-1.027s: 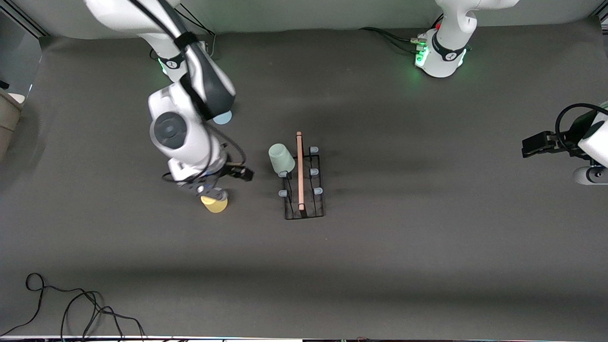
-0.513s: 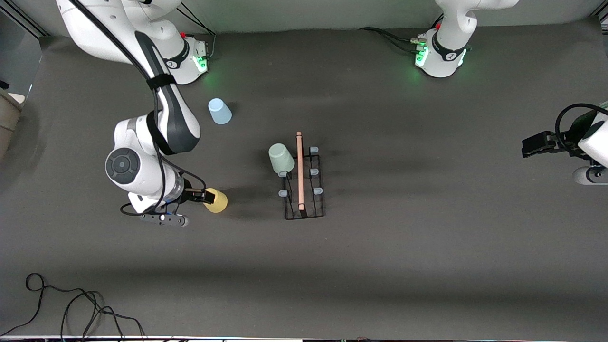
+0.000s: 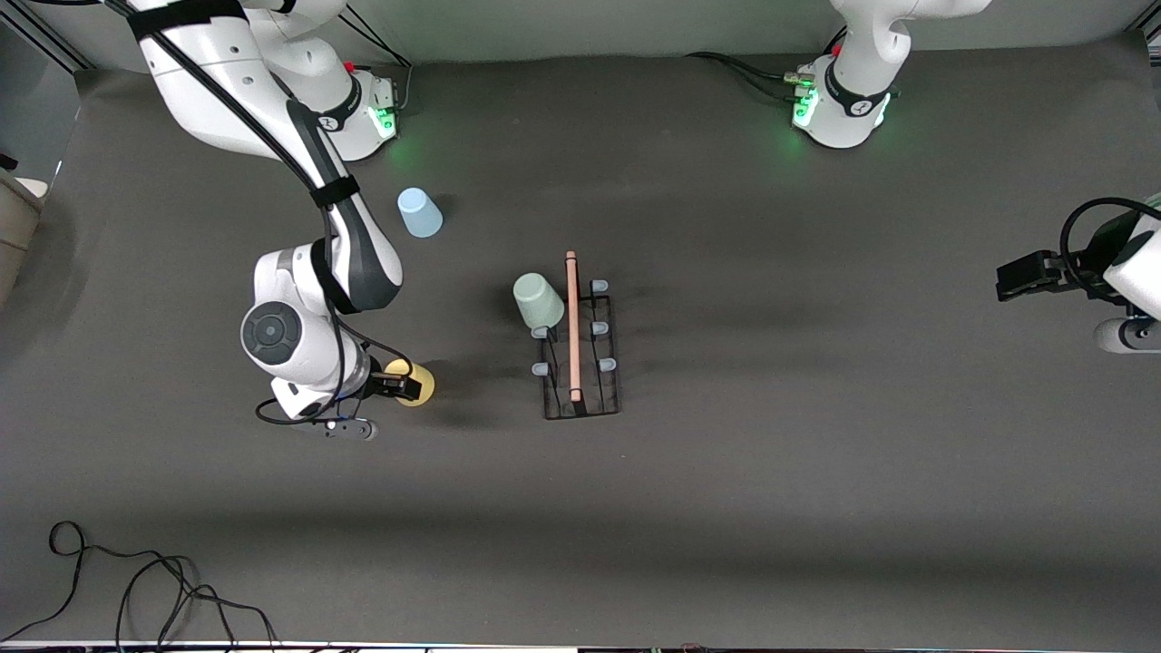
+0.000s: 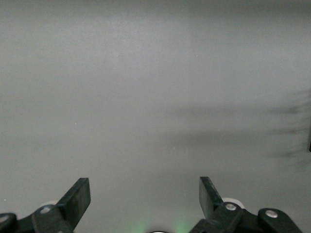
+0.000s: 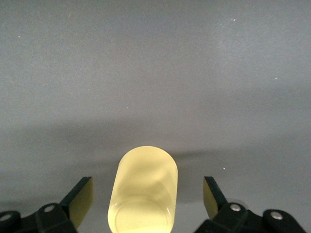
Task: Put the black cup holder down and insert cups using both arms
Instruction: 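Move the right gripper to the yellow cup and grasp it, then place the yellow cup onto a lower rack peg with the right gripper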
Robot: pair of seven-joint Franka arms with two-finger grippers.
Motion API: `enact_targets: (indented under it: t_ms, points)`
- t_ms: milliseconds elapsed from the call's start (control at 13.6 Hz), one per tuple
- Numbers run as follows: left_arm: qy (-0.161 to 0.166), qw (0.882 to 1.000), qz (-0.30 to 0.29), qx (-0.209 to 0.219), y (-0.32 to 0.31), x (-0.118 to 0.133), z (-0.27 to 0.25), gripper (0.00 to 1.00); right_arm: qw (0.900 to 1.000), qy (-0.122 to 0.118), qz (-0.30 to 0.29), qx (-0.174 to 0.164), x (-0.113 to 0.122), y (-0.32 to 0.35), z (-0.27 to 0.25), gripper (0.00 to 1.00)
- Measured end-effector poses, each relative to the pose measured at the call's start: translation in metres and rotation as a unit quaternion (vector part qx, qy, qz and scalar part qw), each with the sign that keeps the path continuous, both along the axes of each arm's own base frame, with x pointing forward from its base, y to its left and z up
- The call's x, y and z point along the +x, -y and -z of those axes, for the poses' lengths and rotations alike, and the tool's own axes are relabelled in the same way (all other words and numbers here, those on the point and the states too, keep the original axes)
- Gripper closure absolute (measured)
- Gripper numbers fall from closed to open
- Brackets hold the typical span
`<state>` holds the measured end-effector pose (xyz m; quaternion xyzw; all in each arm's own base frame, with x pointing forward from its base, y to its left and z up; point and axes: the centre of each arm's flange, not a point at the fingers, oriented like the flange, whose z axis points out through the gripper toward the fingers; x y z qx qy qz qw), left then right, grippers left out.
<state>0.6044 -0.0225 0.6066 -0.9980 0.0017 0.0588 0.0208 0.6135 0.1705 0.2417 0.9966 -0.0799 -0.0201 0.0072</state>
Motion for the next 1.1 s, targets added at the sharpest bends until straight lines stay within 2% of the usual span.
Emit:
enact_targets:
  t_ms: [440, 513, 660, 953, 1100]
  points:
    - [0.000, 1.000, 0.000, 0.000, 0.000, 0.000, 0.000, 0.00, 0.999, -0.031, 0.007, 0.009, -0.016, -0.011, 0.030, 0.00]
    - [0.000, 1.000, 0.000, 0.000, 0.000, 0.000, 0.000, 0.00, 0.999, -0.034, 0.007, 0.008, -0.016, -0.011, 0.030, 0.05]
    - [0.000, 1.000, 0.000, 0.000, 0.000, 0.000, 0.000, 0.00, 0.999, -0.041, 0.007, 0.009, -0.017, -0.012, 0.024, 0.32]
    - [0.000, 1.000, 0.000, 0.000, 0.000, 0.000, 0.000, 0.00, 0.998, -0.051, 0.003, 0.026, -0.014, -0.018, -0.047, 0.33]
    - [-0.001, 1.000, 0.000, 0.000, 0.000, 0.000, 0.001, 0.00, 0.997, -0.053, 0.011, 0.049, -0.014, -0.023, -0.098, 0.33]
